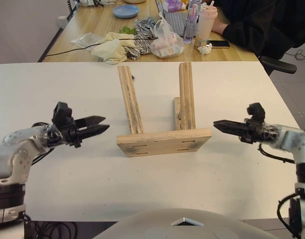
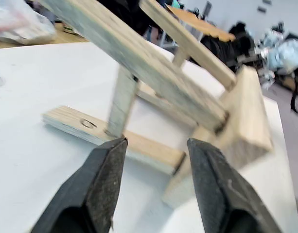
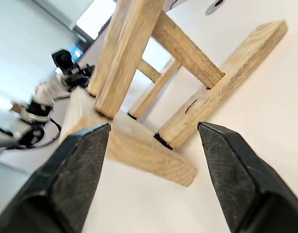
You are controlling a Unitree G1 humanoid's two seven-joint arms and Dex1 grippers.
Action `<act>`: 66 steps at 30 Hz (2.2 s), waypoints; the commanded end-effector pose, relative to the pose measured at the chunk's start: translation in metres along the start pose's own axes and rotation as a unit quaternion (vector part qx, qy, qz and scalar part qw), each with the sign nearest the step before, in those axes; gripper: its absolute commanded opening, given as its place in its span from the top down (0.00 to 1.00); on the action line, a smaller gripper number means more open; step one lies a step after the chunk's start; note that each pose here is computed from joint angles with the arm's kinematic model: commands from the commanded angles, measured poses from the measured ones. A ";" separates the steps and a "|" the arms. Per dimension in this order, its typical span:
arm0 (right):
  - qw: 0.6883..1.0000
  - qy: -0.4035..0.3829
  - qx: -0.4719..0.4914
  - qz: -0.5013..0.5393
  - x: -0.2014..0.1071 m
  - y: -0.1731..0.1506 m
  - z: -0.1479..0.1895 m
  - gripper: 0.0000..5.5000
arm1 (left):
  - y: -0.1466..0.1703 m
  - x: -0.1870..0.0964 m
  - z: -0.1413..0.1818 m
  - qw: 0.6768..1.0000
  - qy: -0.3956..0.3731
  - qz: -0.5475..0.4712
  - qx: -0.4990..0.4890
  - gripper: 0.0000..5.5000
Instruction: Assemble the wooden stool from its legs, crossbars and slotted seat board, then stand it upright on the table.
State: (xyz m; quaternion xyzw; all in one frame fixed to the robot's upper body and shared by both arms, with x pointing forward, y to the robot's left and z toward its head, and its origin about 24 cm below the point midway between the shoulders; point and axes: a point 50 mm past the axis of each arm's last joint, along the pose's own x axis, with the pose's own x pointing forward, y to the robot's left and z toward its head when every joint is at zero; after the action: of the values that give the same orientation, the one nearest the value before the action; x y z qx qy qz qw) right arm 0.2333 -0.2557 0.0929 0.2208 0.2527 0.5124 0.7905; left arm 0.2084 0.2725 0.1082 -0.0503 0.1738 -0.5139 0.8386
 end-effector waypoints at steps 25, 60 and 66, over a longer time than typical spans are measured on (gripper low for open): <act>0.977 0.125 -0.164 0.060 0.065 0.001 -0.023 0.52 | -0.004 0.053 -0.033 0.996 0.053 -0.071 -0.009 0.53; 0.921 0.037 0.386 0.023 0.100 0.012 0.121 0.76 | 0.066 0.102 0.085 0.889 0.079 0.103 -0.439 0.70; 0.904 0.060 0.410 -0.100 0.103 -0.014 0.095 0.66 | 0.077 0.122 0.037 0.873 0.066 0.147 -0.461 0.59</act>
State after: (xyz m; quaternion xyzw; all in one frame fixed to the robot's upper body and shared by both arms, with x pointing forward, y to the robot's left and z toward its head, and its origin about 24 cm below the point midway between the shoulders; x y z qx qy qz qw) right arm 0.3416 -0.1991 0.1860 0.5375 0.3859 0.3716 0.6512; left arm 0.3447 0.2068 0.1777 -0.4631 0.2961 -0.4028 0.7319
